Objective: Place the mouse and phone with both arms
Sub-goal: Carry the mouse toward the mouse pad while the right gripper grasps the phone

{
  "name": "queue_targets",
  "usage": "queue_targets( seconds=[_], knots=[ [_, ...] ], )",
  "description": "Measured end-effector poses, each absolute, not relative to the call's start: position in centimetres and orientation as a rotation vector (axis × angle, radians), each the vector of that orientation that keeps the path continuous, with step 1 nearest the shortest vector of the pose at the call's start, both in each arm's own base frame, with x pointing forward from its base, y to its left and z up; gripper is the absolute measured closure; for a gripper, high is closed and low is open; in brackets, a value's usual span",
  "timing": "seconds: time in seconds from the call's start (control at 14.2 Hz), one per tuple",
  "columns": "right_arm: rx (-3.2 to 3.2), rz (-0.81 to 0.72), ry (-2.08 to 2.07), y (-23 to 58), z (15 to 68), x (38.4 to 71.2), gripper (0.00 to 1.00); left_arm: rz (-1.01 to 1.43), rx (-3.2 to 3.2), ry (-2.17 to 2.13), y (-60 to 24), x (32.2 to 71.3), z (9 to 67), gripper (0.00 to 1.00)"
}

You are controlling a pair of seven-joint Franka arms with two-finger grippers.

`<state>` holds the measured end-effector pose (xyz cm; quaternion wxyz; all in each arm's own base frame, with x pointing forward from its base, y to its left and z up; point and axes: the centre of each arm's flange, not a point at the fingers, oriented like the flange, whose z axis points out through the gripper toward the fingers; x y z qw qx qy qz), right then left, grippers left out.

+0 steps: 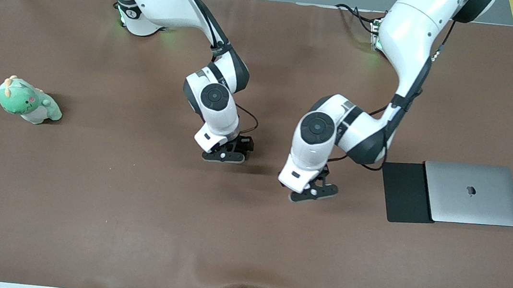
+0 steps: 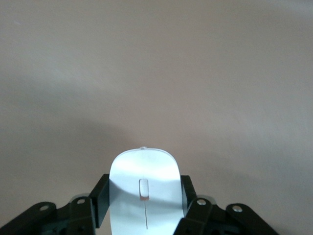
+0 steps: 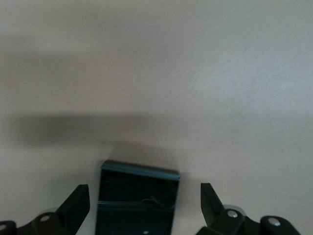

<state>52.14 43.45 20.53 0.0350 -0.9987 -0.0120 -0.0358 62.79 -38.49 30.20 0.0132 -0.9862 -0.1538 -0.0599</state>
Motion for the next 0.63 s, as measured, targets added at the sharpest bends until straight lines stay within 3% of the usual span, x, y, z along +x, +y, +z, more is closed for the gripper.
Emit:
queue_targets(
  seconds=[0.35,0.63],
  knots=[
    [-3.082,-0.077,-0.006,45.7,19.5,49.3,0.00,-0.224,-3.065,-0.401,-25.1,69.3,32.5,0.39],
    [-3.111,-0.080,-0.022,45.0,18.6,49.3,0.00,-0.209,-3.066,-0.283,-20.6,70.6,32.2,0.39]
  ],
)
